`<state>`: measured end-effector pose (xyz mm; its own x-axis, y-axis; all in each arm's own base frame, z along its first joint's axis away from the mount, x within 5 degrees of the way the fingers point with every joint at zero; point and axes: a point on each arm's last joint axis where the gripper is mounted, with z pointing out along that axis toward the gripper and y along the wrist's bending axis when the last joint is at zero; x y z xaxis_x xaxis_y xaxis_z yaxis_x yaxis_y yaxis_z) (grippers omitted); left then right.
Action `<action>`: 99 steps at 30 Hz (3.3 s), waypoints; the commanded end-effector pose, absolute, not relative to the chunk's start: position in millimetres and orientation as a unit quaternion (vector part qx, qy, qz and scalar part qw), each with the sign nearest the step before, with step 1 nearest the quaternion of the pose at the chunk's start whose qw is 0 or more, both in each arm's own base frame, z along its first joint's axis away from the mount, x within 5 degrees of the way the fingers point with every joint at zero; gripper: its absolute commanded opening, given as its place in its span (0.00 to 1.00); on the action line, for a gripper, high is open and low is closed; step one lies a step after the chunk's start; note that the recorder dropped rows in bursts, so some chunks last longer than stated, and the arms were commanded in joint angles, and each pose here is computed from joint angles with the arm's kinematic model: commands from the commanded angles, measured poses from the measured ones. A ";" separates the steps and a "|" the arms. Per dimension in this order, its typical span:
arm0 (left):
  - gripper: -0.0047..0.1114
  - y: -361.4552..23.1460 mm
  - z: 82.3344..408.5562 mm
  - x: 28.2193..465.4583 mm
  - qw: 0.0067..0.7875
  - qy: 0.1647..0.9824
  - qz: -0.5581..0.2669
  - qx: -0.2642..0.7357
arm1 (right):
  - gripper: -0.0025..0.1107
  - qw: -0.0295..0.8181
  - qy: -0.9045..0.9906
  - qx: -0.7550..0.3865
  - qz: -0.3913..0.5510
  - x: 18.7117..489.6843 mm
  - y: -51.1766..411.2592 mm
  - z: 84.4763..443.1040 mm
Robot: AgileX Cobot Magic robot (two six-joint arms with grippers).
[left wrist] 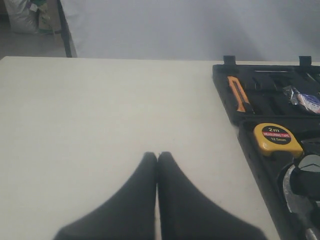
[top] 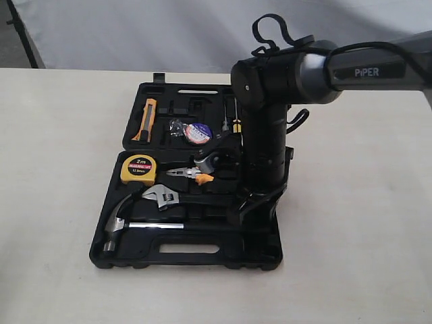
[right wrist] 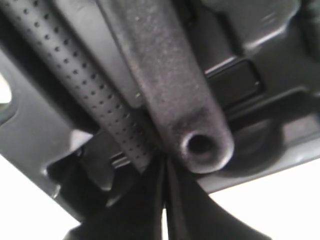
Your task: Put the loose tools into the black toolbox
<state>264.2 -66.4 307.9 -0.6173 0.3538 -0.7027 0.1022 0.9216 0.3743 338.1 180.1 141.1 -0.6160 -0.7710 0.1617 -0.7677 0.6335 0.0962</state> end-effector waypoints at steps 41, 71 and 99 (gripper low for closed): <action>0.05 -66.3 307.2 262.6 0.422 0.888 0.139 0.122 | 0.02 -0.078 -0.938 0.330 -0.073 379.1 212.0 194.3; 0.05 -66.3 307.2 262.6 0.422 0.888 0.139 0.122 | 0.02 -0.017 -0.988 0.132 -0.075 383.3 124.0 179.0; 0.05 -66.3 307.2 262.6 0.422 0.888 0.139 0.122 | 0.02 -0.047 -0.994 0.049 -0.082 319.5 83.9 164.0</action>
